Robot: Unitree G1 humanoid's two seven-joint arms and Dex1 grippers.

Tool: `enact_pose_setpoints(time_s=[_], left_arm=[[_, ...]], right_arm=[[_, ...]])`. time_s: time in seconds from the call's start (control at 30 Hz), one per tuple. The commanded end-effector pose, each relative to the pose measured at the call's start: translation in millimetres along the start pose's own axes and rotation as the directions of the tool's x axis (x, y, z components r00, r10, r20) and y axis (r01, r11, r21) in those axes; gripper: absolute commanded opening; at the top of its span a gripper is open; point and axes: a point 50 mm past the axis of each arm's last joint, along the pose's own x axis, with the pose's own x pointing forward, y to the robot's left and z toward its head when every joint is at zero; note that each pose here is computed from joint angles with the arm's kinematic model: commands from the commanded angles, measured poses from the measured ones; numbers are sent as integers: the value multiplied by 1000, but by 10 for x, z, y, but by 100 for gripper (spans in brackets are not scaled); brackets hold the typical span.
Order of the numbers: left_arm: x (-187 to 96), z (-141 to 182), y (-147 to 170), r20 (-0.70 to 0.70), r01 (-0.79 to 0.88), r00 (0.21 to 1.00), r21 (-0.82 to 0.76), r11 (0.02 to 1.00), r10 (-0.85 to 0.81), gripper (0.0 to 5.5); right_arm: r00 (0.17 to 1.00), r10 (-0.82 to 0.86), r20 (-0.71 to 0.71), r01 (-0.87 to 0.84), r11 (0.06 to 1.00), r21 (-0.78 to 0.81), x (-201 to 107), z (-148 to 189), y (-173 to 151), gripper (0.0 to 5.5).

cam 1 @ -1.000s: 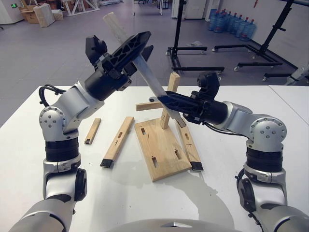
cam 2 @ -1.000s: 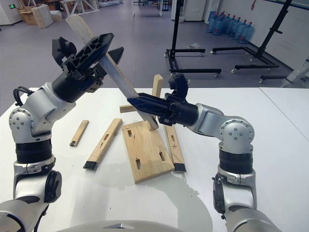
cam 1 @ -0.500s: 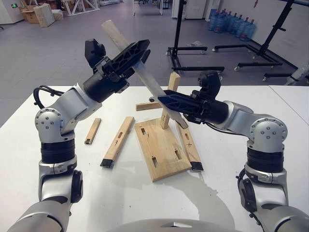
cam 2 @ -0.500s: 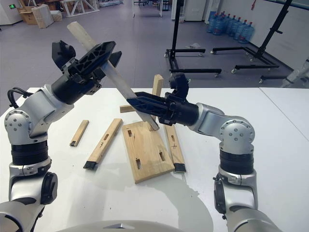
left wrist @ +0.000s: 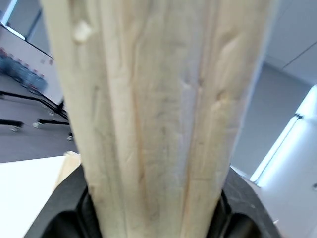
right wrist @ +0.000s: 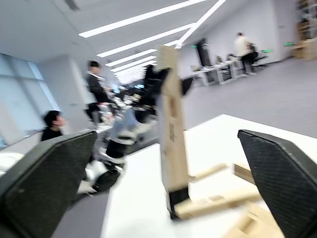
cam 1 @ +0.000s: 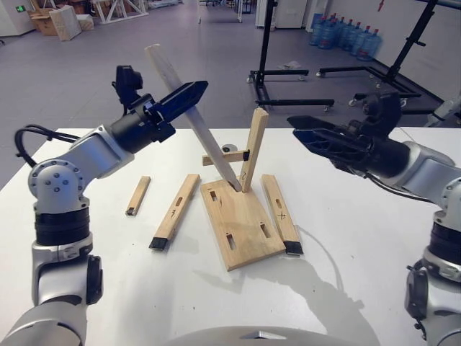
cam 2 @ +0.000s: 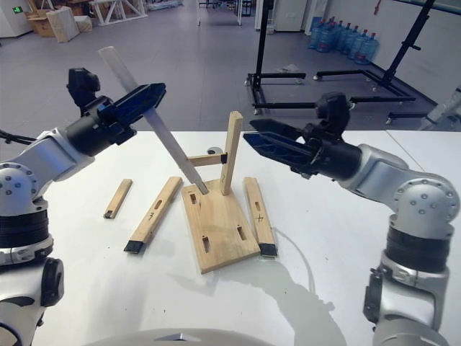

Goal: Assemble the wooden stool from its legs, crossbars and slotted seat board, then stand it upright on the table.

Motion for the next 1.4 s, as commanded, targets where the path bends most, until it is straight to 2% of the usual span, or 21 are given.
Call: enact_pose_setpoints(time_s=[0.03,0.13,0.23,0.33,0.37,0.6,0.73,0.87,1.0,1.13,1.4], left_arm=[[-280,73,72,-25,-121,991,216,969,129,202],[-467,49,169,-33,-235,964,348,907,263,202],[-588,-14,258,-17,-277,944,505,817,331,202],[-616,-94,314,94,-295,951,568,768,295,202],[-623,-142,336,86,-290,952,569,769,295,202],[-641,-442,554,33,-330,941,305,893,337,202],[-657,-601,706,12,-353,935,134,926,355,202],[-606,-628,720,27,-336,942,85,938,335,202],[-530,-614,672,36,-292,956,47,955,291,202],[-485,-658,636,37,-273,962,23,962,272,202],[-451,-791,661,0,-270,963,26,963,270,202]], right_arm=[[977,-145,-157,135,988,-70,-19,-360,-102,540],[938,-243,-246,215,967,-138,54,-725,-201,540],[916,-263,-302,214,959,-187,178,-1037,-189,540],[889,-274,-368,180,946,-269,323,-1292,-167,540],[880,-280,-385,169,940,-297,353,-1347,-168,540],[774,-428,-466,155,842,-516,420,-1595,-366,540],[734,-455,-504,122,819,-561,419,-1612,-401,540],[690,-421,-589,-13,806,-591,422,-1707,-315,540],[607,-426,-670,-130,779,-613,279,-1786,-310,540],[536,-448,-716,-173,772,-612,113,-1815,-372,540],[430,-368,-825,-233,837,-495,-201,-2038,-277,540]])
